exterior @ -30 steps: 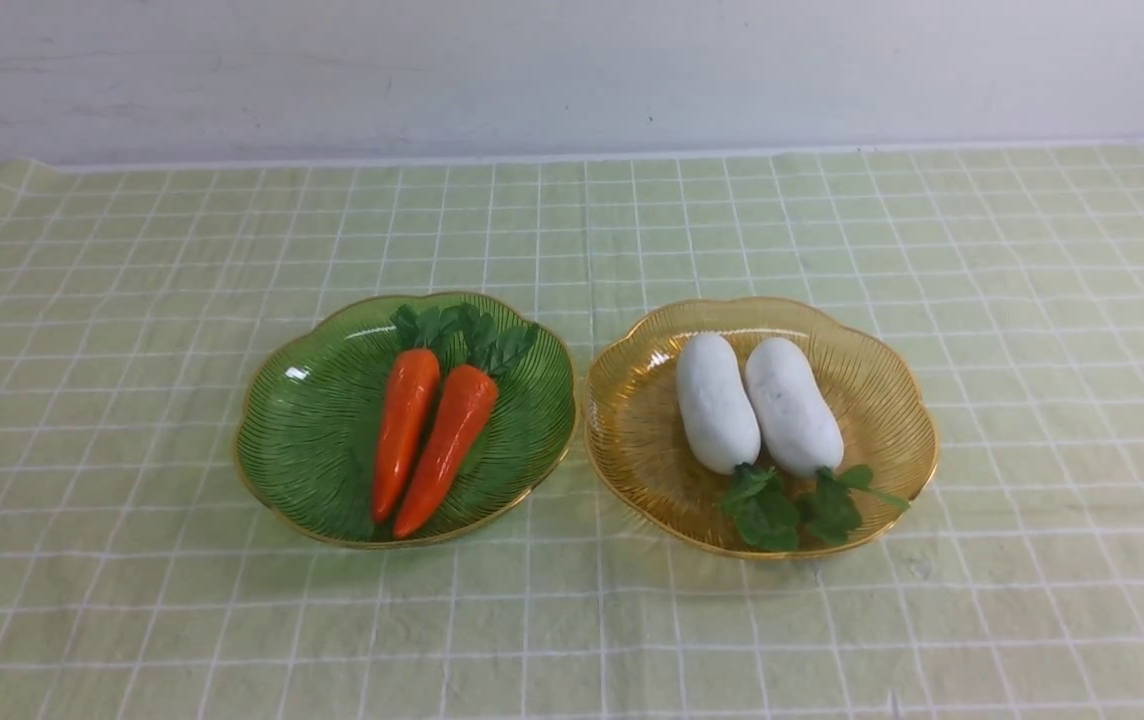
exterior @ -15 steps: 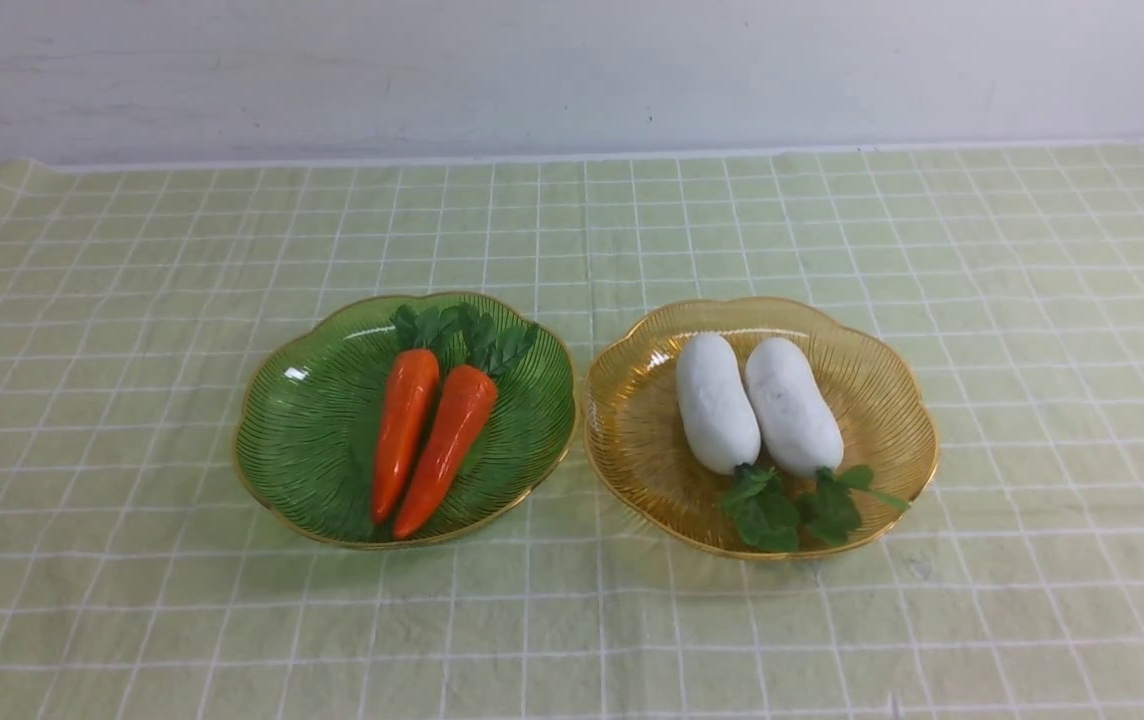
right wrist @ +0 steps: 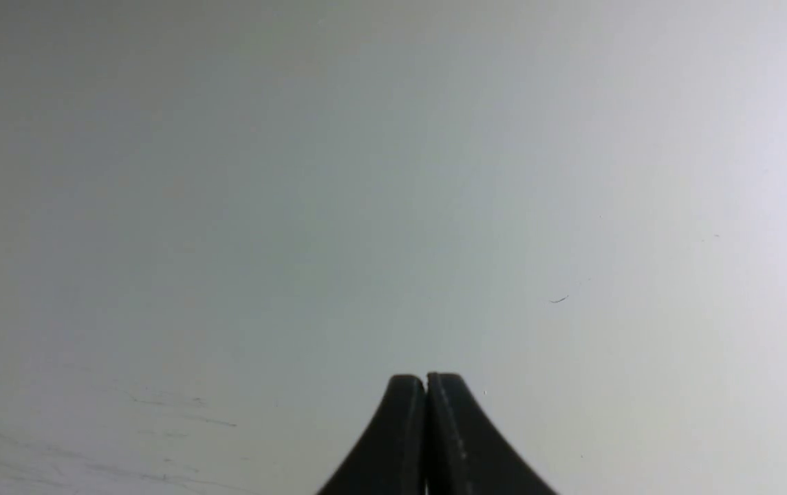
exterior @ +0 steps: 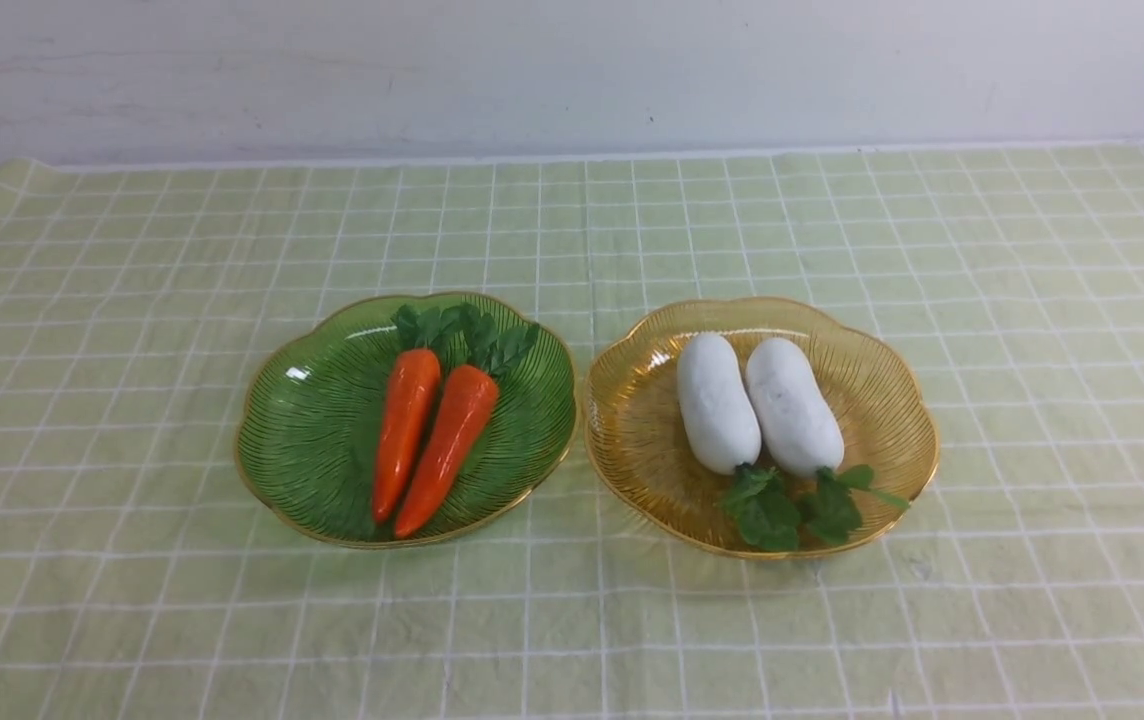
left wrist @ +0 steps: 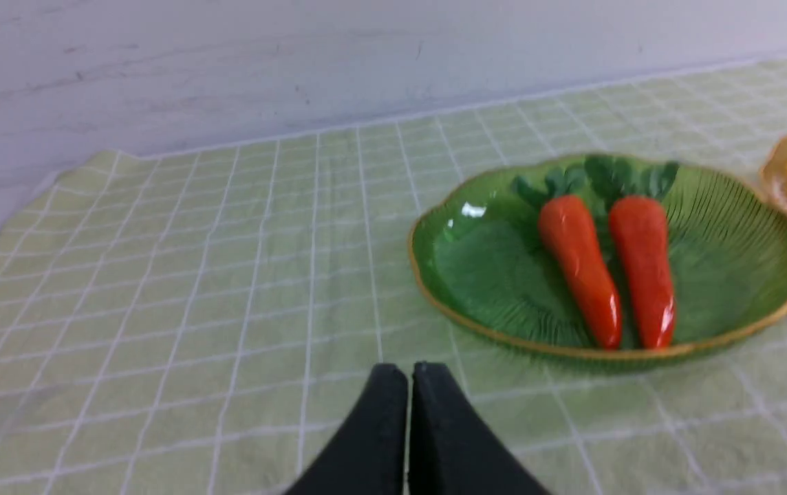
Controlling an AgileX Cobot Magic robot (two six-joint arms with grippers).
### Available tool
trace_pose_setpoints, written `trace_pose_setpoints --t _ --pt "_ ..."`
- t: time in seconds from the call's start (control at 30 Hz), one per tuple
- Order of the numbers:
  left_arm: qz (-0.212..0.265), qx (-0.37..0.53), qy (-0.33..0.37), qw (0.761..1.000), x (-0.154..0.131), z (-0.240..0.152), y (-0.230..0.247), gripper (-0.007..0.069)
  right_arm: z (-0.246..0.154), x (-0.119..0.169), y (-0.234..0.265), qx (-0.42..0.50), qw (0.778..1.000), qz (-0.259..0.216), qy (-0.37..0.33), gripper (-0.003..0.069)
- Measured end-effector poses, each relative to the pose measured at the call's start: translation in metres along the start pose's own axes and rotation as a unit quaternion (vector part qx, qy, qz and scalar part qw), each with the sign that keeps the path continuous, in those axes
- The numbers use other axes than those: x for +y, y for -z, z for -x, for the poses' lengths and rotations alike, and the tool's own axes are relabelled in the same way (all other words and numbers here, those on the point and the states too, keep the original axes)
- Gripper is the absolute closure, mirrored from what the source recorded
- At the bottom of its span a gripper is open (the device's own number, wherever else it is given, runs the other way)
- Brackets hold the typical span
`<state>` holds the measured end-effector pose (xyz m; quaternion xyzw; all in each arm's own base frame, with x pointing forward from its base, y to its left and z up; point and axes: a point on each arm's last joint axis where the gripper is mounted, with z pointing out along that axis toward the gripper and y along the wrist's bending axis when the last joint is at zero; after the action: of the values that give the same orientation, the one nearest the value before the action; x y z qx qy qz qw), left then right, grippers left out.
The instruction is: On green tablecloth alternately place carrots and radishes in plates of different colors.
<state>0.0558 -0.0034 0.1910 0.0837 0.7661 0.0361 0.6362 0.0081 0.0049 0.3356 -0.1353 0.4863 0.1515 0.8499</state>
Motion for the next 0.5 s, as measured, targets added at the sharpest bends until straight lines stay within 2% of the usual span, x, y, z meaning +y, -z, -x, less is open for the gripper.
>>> trace_pose_setpoints --t 0.17,0.5 --pt "-0.014 0.051 -0.009 0.999 -0.004 -0.019 -0.001 0.0633 0.000 0.000 0.000 0.001 1.000 0.000 0.000 0.0673" --pt "-0.013 0.056 0.038 0.998 -0.004 -0.020 -0.001 0.0633 0.000 0.000 0.000 0.001 1.000 0.000 0.000 0.0673"
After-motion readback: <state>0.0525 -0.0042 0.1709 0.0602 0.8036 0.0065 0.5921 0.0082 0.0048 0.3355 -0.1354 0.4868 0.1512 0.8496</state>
